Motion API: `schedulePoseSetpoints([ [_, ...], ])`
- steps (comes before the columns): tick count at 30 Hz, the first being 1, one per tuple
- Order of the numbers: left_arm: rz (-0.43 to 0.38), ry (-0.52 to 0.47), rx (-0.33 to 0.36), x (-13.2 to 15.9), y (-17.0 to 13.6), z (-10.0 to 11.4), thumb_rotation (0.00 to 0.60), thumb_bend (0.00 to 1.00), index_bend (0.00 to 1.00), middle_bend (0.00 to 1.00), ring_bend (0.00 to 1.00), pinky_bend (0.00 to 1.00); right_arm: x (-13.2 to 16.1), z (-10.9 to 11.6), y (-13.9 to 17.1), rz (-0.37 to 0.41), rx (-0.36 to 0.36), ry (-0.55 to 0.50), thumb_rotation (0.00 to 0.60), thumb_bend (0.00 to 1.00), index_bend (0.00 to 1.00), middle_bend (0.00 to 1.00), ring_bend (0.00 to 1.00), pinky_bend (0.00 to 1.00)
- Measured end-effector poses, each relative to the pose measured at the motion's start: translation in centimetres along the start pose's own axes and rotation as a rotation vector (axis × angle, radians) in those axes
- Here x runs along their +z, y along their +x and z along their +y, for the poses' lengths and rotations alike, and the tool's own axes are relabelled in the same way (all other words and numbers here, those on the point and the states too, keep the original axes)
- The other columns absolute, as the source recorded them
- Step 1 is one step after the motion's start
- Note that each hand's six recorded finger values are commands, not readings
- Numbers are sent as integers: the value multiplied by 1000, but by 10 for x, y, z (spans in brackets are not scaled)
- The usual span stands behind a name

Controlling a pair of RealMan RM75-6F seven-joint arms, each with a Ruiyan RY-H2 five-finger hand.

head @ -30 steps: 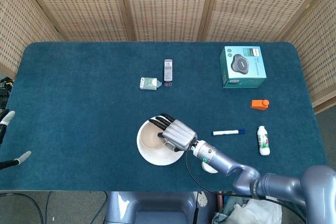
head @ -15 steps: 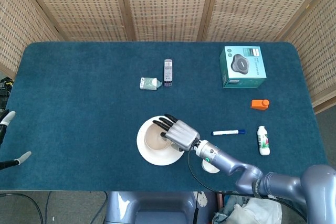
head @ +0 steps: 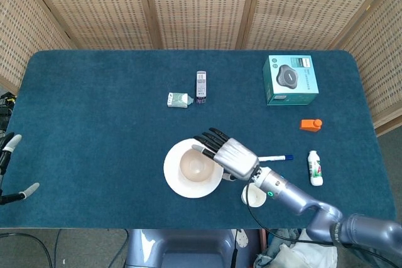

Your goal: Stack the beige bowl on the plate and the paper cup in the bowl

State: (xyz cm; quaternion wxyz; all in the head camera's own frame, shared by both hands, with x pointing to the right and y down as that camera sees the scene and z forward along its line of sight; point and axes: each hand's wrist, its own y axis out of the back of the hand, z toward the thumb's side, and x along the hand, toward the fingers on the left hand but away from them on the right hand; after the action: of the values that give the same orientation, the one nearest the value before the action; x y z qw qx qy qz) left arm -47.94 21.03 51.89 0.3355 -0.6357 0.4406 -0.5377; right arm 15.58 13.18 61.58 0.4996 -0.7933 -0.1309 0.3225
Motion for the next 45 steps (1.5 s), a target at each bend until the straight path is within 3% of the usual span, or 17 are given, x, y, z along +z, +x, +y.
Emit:
schedulePoseSetpoints([
  [12,-12,12,6,5,-4,-1,600,0,0,0,0,0,-6,-25,93,2,129,62,600,50,222,0,0,0],
  [18,-15,20,7,7,-5,-3,600,0,0,0,0,0,1,-39,130,21,151,64,600,60,291,0,0,0],
  [36,1,18,10,3,-3,-3,600,0,0,0,0,0,-1,-75,124,-1,144,-7,600,70,415,0,0,0],
  [45,1,22,5,4,-3,-4,600,0,0,0,0,0,-2,-80,122,-1,140,-42,600,311,525,0,0,0],
])
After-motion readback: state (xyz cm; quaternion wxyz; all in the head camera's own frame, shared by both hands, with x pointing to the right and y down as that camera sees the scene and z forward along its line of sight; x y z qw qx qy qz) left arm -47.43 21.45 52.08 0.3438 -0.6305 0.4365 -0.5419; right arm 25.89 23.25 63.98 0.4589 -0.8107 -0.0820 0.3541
